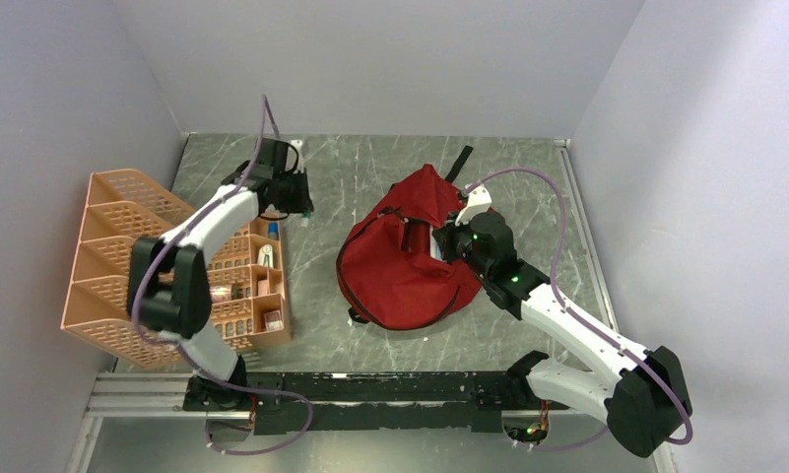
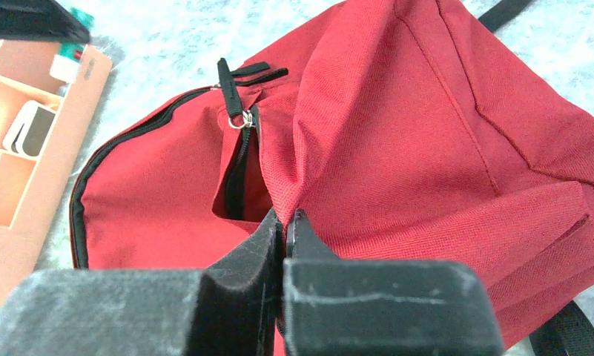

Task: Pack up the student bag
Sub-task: Pick up the stationery from the center of the board, then place the stationery in the student bag.

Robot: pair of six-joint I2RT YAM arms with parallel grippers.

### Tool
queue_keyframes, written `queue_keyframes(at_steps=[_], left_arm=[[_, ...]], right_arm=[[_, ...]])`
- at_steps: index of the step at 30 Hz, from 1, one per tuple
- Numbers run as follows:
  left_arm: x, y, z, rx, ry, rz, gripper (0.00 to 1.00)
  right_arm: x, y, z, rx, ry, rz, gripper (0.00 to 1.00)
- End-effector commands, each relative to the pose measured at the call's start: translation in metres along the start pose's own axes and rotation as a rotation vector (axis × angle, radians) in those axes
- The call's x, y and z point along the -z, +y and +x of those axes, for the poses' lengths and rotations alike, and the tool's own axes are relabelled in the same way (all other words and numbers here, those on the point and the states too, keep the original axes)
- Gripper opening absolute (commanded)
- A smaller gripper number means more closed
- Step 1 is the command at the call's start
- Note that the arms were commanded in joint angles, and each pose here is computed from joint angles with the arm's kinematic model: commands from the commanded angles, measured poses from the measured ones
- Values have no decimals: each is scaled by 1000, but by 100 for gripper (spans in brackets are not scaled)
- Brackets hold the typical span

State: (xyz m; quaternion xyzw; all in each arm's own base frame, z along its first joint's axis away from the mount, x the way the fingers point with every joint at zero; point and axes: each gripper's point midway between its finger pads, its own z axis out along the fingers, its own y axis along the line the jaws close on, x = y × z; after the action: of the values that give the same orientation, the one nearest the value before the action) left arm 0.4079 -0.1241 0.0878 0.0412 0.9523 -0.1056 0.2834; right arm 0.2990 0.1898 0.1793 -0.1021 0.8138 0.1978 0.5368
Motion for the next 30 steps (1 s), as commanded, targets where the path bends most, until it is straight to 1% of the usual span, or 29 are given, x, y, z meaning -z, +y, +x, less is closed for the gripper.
queue_keyframes(at_steps=[1, 4, 7, 10, 11, 14, 20, 24, 30], left_arm=[[61, -87, -41, -7, -277, 318, 5], [92, -125, -34, -3, -361, 425, 5], [117, -159, -23, 40, -428, 565, 5], [134, -192, -9, 72, -467, 693, 5], [136, -200, -1, 67, -465, 714, 5], [127, -216, 24, 52, -414, 715, 5], [125, -258, 67, 26, -356, 834, 5], [113, -284, 76, 13, -312, 865, 5], [81, -300, 69, 102, -281, 827, 5]], right_arm=[[0, 15, -6, -14, -12, -59, 0], [0, 14, -8, -16, -20, -51, 0], [0, 14, -11, -19, -32, -49, 0], [-1, 16, -13, -30, -41, -56, 0], [-1, 16, -14, -35, -44, -57, 0], [-2, 20, -12, -43, -41, -80, 0], [-2, 21, -8, -54, -32, -85, 0], [-2, 21, -9, -54, -33, -85, 0], [0, 23, -9, -54, -30, -97, 0]])
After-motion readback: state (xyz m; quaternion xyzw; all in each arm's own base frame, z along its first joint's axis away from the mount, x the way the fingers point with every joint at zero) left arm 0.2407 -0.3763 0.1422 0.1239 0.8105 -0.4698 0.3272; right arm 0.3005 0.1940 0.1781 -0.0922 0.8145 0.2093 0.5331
